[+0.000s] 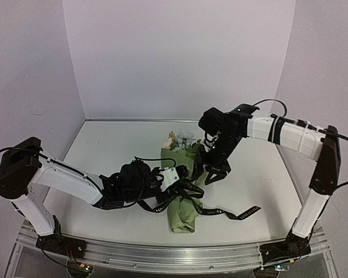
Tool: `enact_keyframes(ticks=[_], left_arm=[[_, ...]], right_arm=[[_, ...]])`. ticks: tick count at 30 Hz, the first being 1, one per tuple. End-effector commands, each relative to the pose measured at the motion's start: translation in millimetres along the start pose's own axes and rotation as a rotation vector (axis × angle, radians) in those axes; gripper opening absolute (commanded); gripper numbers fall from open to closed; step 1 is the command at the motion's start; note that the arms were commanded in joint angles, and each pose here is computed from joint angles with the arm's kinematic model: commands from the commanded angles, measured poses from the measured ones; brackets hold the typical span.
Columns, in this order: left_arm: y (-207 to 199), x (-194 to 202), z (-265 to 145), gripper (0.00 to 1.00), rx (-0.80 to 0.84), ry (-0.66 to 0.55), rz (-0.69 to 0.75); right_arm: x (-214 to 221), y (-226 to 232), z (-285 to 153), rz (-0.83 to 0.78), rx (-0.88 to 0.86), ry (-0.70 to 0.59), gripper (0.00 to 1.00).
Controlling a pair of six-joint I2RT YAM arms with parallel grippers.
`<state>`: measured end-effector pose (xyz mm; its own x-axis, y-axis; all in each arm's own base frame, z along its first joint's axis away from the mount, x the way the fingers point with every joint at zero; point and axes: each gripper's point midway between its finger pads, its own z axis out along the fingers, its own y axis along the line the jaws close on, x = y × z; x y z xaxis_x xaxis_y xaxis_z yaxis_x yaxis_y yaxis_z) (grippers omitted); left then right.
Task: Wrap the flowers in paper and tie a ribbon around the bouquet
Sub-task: Cross the half-tied ribbon over the folded bouquet.
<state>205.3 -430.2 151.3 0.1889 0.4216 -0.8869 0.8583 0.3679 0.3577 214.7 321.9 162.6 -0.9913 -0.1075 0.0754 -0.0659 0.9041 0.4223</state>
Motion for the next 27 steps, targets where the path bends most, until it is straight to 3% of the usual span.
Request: enact_keyframes(ticks=[1,8,14,27], left_arm=[[16.3,-15.2,-8.4,0.0,-0.06,-0.069,-0.128],[26.2,-13.5,-15.4,0.0,-0.084,-0.077,-0.236],[32.1,-9.8,-18.0,0.0,-0.093,-0.07,-0.263],[41.3,-9.1,-16.3,0.0,-0.086,-0.056,-0.276]], right_arm=[[-3.0,-13.8,-26.2,-0.251,-0.004,-0.224,0.55],[4.0,-27.6,15.2,-0.607,-0.01,-0.374,0.55],[0.3,-16.2,56.5,-0.773,-0.079,-0.44,0.52],[11.6,-24.1,71.4,-0.803,-0.063,-0.431,0.44]])
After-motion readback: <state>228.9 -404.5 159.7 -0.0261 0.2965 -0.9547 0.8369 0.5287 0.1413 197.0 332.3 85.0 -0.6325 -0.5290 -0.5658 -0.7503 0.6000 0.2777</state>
